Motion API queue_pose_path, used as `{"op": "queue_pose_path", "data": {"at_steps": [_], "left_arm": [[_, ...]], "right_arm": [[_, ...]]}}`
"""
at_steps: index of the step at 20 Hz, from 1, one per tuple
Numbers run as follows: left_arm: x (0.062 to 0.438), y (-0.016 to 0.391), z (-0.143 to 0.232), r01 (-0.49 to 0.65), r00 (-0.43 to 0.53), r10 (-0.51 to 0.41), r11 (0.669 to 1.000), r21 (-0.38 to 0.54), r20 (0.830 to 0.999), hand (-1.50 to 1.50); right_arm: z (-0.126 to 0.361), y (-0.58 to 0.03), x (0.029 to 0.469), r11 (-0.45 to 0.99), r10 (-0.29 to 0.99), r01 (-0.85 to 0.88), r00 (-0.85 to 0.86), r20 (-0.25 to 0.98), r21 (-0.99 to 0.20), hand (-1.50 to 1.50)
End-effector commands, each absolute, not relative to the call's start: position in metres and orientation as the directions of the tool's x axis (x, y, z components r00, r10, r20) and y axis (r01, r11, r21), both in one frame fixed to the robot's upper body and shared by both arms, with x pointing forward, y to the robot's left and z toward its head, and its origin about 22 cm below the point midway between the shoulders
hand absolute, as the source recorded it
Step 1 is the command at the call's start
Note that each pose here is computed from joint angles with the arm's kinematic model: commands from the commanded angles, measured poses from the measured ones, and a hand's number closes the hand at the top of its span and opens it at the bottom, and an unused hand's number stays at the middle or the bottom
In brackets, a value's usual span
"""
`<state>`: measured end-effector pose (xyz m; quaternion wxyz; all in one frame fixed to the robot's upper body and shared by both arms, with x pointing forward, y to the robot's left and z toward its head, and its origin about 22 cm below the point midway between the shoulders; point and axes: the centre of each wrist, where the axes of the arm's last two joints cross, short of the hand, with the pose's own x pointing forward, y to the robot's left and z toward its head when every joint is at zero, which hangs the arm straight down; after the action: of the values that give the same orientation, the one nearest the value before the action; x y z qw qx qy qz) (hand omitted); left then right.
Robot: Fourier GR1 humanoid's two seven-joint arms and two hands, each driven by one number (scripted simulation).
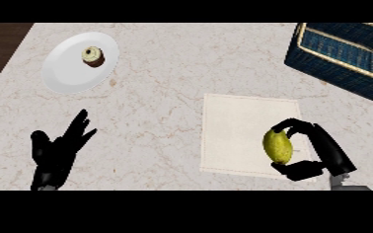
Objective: Pick the pear from the placemat and place it in the basket
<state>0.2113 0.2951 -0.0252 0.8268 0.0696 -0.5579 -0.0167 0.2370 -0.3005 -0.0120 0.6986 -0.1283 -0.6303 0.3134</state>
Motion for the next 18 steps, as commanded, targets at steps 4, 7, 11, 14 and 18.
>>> {"op": "queue_pose_path", "data": {"at_steps": [4, 7, 11, 14, 18], "left_arm": [[0.203, 0.284, -0.049, -0.016, 0.508, -0.107, 0.991, 0.133, 0.855, 0.00], [0.210, 0.280, -0.039, 0.015, 0.472, -0.128, 0.990, 0.137, 0.872, 0.00], [0.221, 0.275, -0.031, 0.049, 0.479, -0.143, 0.989, 0.136, 0.866, 0.00], [0.221, 0.280, -0.034, 0.018, 0.496, -0.144, 0.988, 0.155, 0.856, 0.00], [0.207, 0.283, -0.050, 0.003, 0.510, -0.116, 0.991, 0.134, 0.852, 0.00]], "right_arm": [[0.015, -0.258, 0.283, 0.572, 0.820, -0.206, 0.152, 0.551, -0.794, 1.50], [0.044, -0.271, 0.309, 0.380, 0.900, -0.193, 0.300, 0.315, -0.905, 1.50], [0.071, -0.212, 0.347, 0.265, 0.900, -0.208, 0.403, 0.165, -0.941, 1.50], [0.109, -0.158, 0.370, 0.222, 0.888, -0.132, 0.437, 0.145, -0.966, 1.50], [0.154, -0.125, 0.386, 0.432, 0.789, 0.087, 0.446, 0.423, -0.898, 1.50]]}}
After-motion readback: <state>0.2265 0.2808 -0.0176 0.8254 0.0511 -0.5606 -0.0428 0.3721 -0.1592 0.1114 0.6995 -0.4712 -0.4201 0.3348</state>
